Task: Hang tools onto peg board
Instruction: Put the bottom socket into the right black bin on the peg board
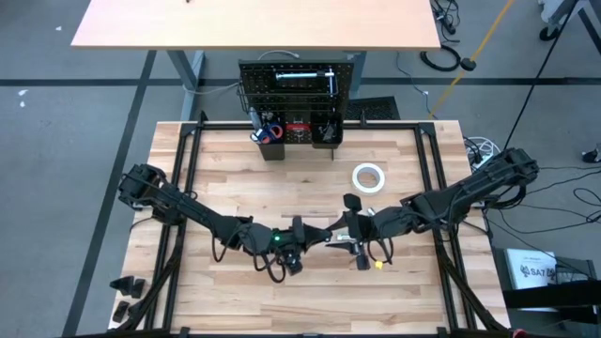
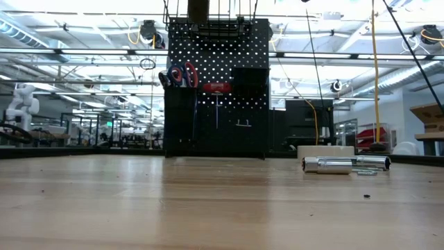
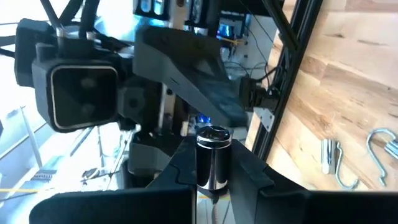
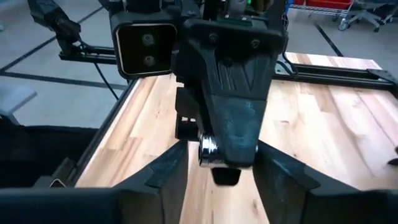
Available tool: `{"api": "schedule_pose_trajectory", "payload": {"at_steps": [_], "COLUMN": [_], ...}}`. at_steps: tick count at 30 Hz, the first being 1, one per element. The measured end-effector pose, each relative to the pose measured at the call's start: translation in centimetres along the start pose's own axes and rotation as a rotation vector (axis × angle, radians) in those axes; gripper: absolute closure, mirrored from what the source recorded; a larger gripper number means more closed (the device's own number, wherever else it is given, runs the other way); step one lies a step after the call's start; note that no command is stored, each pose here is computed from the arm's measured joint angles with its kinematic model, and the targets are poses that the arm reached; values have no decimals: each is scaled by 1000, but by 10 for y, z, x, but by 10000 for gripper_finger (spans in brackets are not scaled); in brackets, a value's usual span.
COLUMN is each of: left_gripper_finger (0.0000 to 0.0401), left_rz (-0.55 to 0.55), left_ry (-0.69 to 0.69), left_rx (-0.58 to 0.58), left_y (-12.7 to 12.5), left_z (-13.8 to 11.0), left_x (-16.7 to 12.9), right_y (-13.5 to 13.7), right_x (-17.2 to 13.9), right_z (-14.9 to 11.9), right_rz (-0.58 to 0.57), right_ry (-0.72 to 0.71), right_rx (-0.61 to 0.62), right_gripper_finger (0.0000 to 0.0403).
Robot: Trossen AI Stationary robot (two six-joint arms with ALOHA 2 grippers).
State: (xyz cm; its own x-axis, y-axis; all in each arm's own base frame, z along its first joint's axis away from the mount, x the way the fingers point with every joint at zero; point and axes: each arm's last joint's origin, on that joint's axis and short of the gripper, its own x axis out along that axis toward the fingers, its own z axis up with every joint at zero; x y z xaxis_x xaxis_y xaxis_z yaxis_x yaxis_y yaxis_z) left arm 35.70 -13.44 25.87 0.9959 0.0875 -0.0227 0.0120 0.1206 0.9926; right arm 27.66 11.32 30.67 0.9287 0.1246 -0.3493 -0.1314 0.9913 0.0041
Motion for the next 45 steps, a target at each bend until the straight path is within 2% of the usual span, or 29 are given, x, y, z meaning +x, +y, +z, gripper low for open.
{"api": "schedule_pose_trajectory", "payload": {"at_steps": [3,6,11,15,18,22,28,36,40,45], "left_gripper_finger": [361,361,361,361,361,361,361,361,361,361], "left_rz": [3,-12,18,56,100,131,130,131,140,98], "left_ry": [27,67,207,329,446,535,547,477,480,537], "left_rx": [1,10,-113,-160,-218,-229,-243,-465,-554,-541], "left_y": [0,-2,-1,3,9,21,51,76,72,45], "left_z": [-1,-2,-13,-34,-61,-94,-136,-181,-193,-204], "left_x": [0,0,3,10,19,30,46,54,56,71], "right_y": [-3,-7,-17,-20,-22,-23,-24,-24,-24,-24], "right_x": [-12,-25,-40,-42,-43,-45,-46,-47,-47,-47], "right_z": [2,-2,-16,-23,-26,-28,-31,-32,-32,-33], "right_rz": [-2,-26,-202,-296,-342,-379,-387,-389,-389,-389], "right_ry": [19,98,238,284,309,324,357,369,370,372], "right_rx": [2,29,101,127,112,94,78,72,71,68], "right_gripper_finger": [227,224,228,229,229,229,229,229,229,229]}}
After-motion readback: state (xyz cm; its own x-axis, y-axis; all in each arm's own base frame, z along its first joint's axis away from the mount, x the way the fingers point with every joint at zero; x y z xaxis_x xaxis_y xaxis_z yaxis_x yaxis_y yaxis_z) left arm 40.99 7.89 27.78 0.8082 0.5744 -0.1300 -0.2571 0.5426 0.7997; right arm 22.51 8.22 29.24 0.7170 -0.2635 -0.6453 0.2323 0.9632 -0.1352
